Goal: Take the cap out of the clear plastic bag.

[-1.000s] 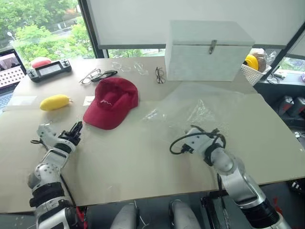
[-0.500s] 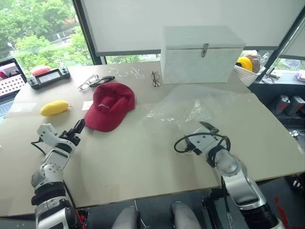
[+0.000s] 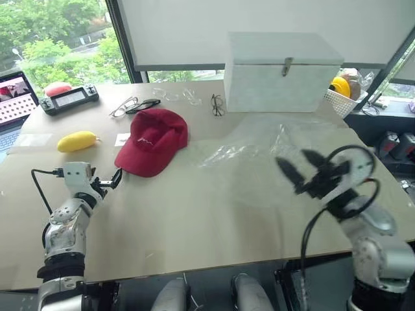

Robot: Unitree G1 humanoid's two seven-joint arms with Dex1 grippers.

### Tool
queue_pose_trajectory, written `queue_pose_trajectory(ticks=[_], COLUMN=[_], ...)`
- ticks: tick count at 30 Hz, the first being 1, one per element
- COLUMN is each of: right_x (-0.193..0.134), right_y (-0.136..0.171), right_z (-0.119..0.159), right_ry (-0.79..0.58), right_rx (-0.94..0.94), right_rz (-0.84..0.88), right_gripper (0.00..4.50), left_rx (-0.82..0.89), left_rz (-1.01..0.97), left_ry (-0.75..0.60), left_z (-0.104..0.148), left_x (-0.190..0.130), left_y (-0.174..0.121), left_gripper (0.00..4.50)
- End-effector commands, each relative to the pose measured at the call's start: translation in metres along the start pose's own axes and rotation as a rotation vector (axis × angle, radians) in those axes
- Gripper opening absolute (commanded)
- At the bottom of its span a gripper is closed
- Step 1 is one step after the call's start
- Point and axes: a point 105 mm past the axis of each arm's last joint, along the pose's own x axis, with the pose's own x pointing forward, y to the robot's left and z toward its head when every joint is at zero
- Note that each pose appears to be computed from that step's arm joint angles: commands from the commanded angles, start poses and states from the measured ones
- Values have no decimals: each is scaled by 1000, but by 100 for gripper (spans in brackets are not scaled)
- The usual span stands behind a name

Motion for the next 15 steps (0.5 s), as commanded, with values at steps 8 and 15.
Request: queue_pose_trajectory(ticks=[8, 15], right_x=[-10, -10], right_y=[-26, -11], right_z=[-30, -44], right_ry=[63, 76], right_rx=[-209, -204], right_rz=[-215, -169], right_gripper=[447, 447], left_rx=[2, -32], left_rz=[103, 116], left_ry=[29, 18], left_z=[-25, -28], left_x=[-6, -10], left_y=[20, 29], left_gripper=[449, 449])
